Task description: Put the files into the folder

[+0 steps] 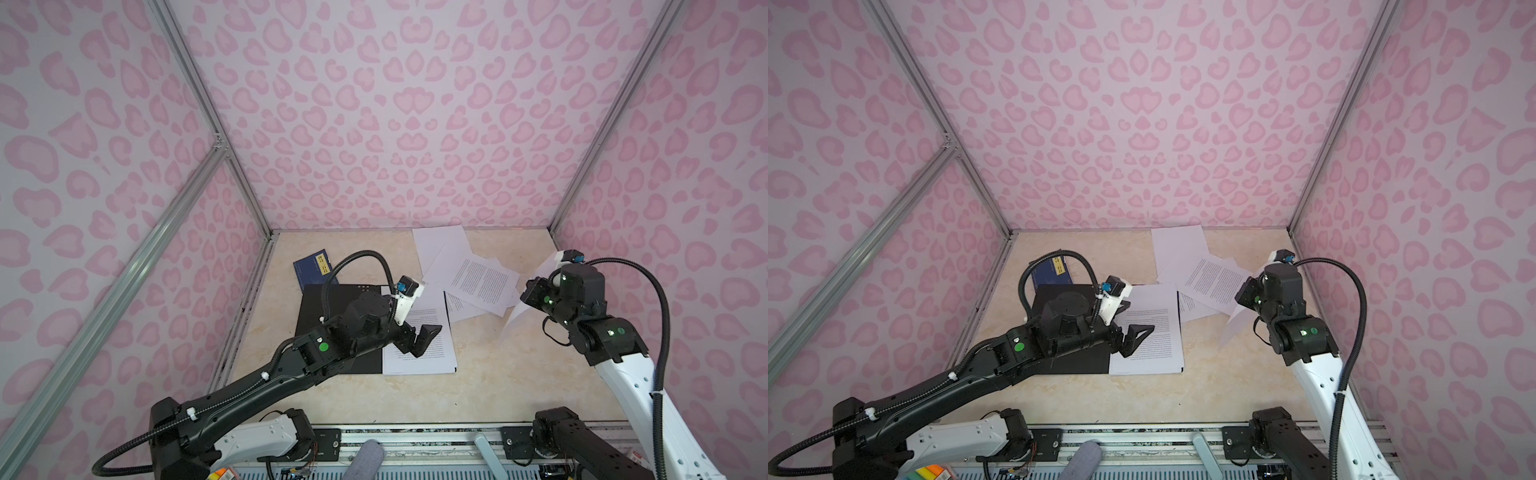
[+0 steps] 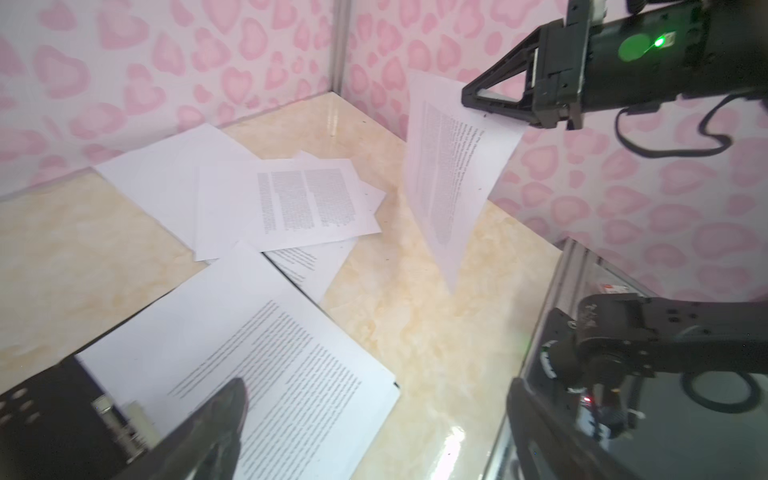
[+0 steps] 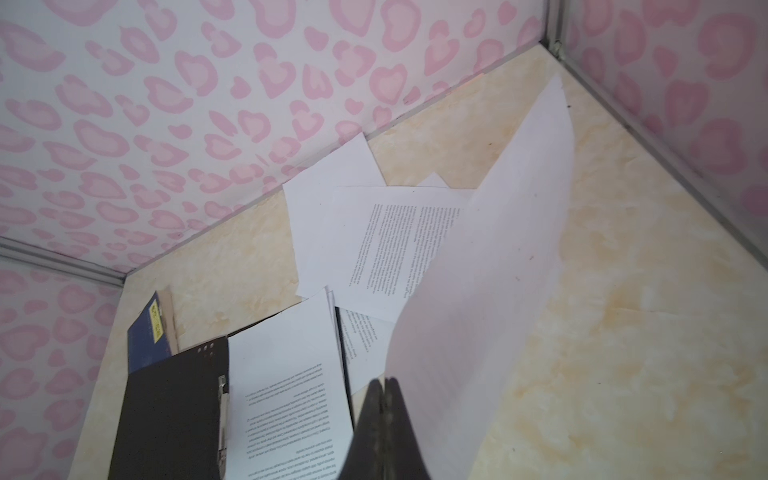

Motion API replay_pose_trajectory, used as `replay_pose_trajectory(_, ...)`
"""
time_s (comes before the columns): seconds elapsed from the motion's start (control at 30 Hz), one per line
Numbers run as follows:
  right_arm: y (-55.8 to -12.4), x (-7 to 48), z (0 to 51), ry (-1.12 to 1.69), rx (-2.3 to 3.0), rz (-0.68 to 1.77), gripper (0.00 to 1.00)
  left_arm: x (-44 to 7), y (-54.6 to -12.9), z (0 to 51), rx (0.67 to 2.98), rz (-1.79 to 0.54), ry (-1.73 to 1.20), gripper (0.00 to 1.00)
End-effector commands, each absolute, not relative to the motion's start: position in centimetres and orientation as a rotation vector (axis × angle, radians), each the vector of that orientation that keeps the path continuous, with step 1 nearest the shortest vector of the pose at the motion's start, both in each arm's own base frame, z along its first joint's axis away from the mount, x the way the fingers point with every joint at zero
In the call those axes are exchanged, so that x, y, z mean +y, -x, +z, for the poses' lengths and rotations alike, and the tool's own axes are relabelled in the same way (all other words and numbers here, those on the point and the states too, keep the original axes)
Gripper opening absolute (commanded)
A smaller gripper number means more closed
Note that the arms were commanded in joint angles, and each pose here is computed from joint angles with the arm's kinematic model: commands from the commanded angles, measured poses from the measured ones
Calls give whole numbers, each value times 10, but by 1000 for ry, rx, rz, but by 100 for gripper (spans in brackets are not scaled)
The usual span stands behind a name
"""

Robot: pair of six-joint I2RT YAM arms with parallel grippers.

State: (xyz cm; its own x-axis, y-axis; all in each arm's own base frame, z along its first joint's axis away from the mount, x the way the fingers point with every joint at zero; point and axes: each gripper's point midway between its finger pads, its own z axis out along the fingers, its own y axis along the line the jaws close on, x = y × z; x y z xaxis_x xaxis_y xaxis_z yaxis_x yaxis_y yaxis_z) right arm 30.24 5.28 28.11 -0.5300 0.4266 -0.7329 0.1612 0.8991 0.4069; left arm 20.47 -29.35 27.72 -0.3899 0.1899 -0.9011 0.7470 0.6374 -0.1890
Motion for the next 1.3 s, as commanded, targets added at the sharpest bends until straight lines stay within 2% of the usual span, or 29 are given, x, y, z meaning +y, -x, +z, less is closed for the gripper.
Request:
replay_pose_trajectory(0.0, -322, 73, 297, -359, 2092, 333, 0, -260, -215, 282, 1810, -595, -652, 98)
replay_pose_trajectory(0.23, -352, 166, 316, -175, 2116, 488, 0, -228, -206, 242, 1922, -483, -641, 98)
replay_pose_trajectory(0.37, -357, 210, 333, -111, 2084, 604, 0, -223, -205, 238, 1963, -455, -645, 98)
replay_pose_trajectory(0.47, -354, 224, 349, -94, 2036, 697, 0, -221, -202, 237, 1979, -440, -671, 98)
replay_pose_trajectory(0.57, -349, 212, 348, -104, 1997, 667, 0, -220, -196, 237, 1974, -471, -680, 98)
replay_pose_trajectory(0.77, -348, 160, 261, -343, 2089, 581, 0, -223, -189, 240, 1960, -529, -703, 98)
replay_pose_trajectory(0.93, -334, 141, 208, -463, 2065, 503, 0, -228, -185, 238, 1970, -566, -720, 98)
replay_pose_trajectory(1.27, -311, 151, 136, -633, 2084, 516, 0, -224, -176, 229, 2008, -585, -741, 98)
